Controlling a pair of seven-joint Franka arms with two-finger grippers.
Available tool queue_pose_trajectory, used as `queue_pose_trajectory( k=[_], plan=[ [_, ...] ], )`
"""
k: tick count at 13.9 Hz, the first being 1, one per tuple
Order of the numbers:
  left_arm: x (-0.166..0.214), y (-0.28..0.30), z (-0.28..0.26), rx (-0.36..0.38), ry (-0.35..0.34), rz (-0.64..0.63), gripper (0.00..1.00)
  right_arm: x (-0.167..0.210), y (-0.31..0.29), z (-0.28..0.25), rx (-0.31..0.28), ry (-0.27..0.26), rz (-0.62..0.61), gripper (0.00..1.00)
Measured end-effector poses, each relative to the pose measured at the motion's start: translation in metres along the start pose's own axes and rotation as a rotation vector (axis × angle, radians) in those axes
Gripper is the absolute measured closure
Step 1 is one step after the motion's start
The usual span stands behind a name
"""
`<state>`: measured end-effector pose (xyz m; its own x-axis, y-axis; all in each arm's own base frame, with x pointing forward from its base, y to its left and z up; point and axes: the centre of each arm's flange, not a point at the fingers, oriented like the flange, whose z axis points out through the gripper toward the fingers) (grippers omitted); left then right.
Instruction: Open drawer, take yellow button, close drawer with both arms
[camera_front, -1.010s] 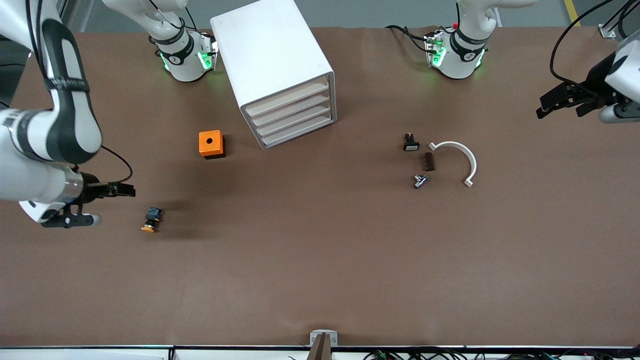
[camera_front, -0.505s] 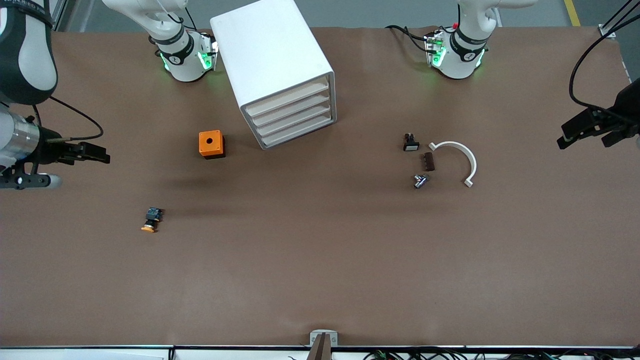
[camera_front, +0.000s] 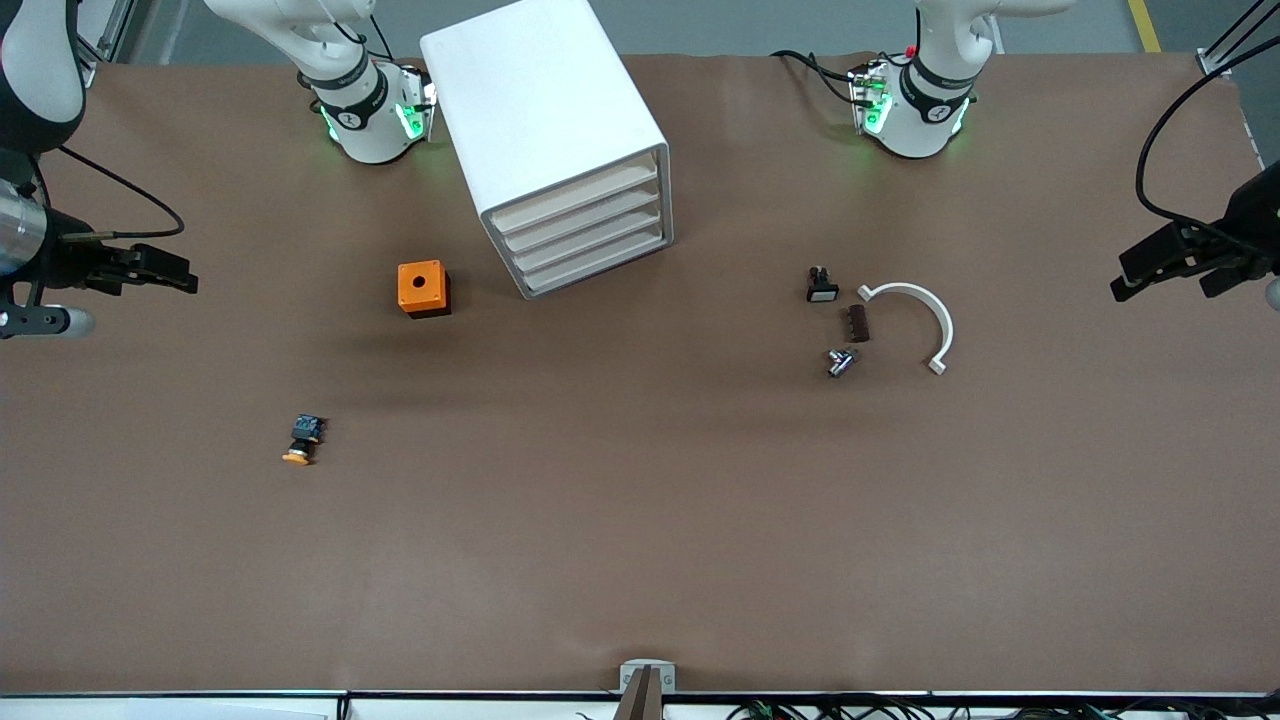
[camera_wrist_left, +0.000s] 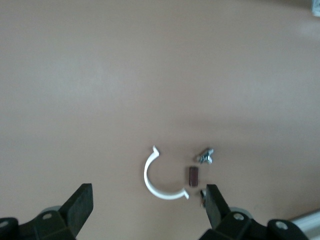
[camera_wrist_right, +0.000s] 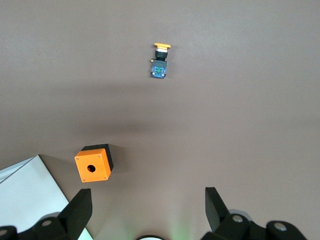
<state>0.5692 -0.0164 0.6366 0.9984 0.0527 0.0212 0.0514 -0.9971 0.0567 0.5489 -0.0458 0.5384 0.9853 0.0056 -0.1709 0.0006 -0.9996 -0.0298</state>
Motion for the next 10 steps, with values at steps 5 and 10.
queue_pose_trajectory(
  k=[5, 10],
  plan=[
    [-0.017, -0.002, -0.006, -0.005, 0.003, 0.000, 0.00, 0.000, -0.001, -0.006, -0.001, 0.006, 0.000, 0.00],
    [-0.020, 0.005, -0.007, -0.006, 0.013, 0.013, 0.00, -0.001, -0.002, -0.040, -0.008, 0.067, -0.001, 0.00]
  ],
)
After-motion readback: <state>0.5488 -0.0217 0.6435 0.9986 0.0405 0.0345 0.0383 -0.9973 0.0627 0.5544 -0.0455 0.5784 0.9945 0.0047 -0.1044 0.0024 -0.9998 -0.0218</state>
